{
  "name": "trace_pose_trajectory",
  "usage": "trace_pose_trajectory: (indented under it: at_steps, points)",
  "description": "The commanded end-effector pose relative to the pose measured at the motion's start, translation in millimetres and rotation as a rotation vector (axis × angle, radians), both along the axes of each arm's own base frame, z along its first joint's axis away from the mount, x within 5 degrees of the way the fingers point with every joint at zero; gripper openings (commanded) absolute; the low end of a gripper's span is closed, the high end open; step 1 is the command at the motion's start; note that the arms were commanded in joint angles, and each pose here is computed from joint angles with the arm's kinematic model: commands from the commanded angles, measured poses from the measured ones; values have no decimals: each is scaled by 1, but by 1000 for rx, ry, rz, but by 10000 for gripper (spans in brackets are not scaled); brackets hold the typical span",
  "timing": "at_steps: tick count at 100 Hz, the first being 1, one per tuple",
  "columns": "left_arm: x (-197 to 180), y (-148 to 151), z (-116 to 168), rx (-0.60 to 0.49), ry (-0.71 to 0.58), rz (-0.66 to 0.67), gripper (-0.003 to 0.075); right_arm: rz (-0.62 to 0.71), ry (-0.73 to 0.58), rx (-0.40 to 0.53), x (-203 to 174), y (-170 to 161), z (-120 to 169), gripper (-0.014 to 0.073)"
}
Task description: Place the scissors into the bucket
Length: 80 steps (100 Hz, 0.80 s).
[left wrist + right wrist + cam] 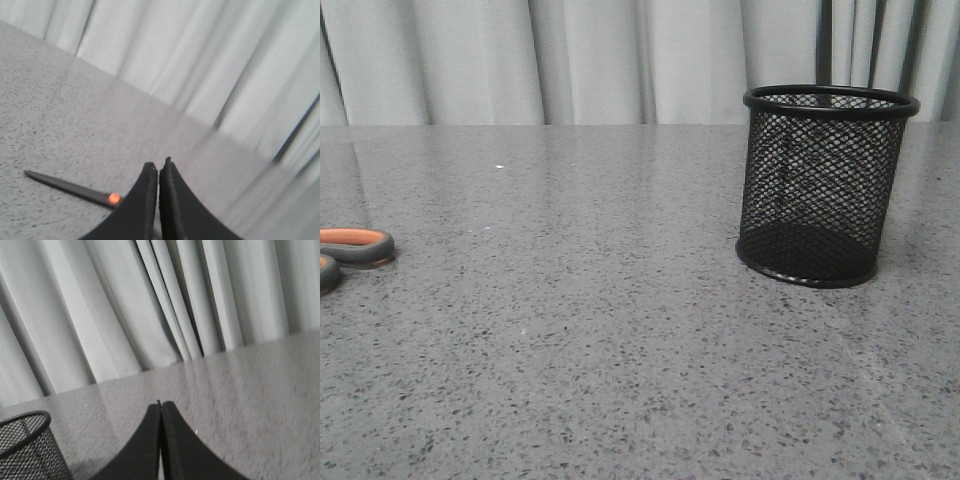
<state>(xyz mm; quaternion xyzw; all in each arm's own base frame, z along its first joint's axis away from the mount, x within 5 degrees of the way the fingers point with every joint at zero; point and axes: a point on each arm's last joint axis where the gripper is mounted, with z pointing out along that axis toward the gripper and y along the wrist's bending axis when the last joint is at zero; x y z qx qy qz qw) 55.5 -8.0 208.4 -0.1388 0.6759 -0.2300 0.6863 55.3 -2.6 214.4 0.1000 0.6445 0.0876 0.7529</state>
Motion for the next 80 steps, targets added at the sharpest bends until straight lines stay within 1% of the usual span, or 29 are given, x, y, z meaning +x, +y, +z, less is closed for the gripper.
trace_pose_trajectory:
  at_steps: [1, 6, 15, 20, 25, 32, 37, 42, 47, 49, 61, 66, 71, 74, 80]
  points:
    - [0, 6, -7, -201, -37, 45, -20, -7, -41, 63, -2, -1, 0, -51]
    - [0, 6, -7, -242, -32, 43, -20, -7, -49, 72, -2, -2, 1, -51]
    - [0, 6, -7, -248, -30, 41, -17, -9, -80, 121, -3, -3, 6, -51]
    - [0, 6, -5, -249, -36, 40, -6, -5, -88, 129, -4, -2, 11, -51]
    - [-1, 6, 1, -250, -52, 36, 30, 3, -91, 128, -5, -2, 17, -50]
    - [-3, 4, 11, -226, -73, 21, 125, 18, -78, 119, -7, 0, 28, -48]
    - [-4, 2, 19, -180, -77, 3, 221, 28, -57, 94, -8, 1, 36, -44]
    - [-5, 0, 27, -125, -69, -21, 296, 33, -34, 59, -8, 2, 45, -16]
    - [-5, -4, 34, -71, -42, -52, 340, 40, -18, 35, -8, 3, 56, 45]
    - [-5, -5, 38, -48, -38, -62, 347, 43, -4, 33, -7, 4, 59, 65]
    - [-3, -8, 63, 89, -6, -92, 346, 59, 44, 31, -3, 5, 80, 272]
    - [-1, -8, 74, 159, -3, -88, 346, 66, 72, 30, -1, 6, 87, 331]
    - [1, -8, 84, 224, 8, -86, 346, 76, 116, 27, 3, 7, 91, 363]
    - [3, -8, 91, 259, 15, -86, 346, 80, 134, 27, 4, 7, 93, 367]
    - [10, -9, 99, 329, 77, -101, 346, 88, 169, 26, 6, 8, 95, 367]
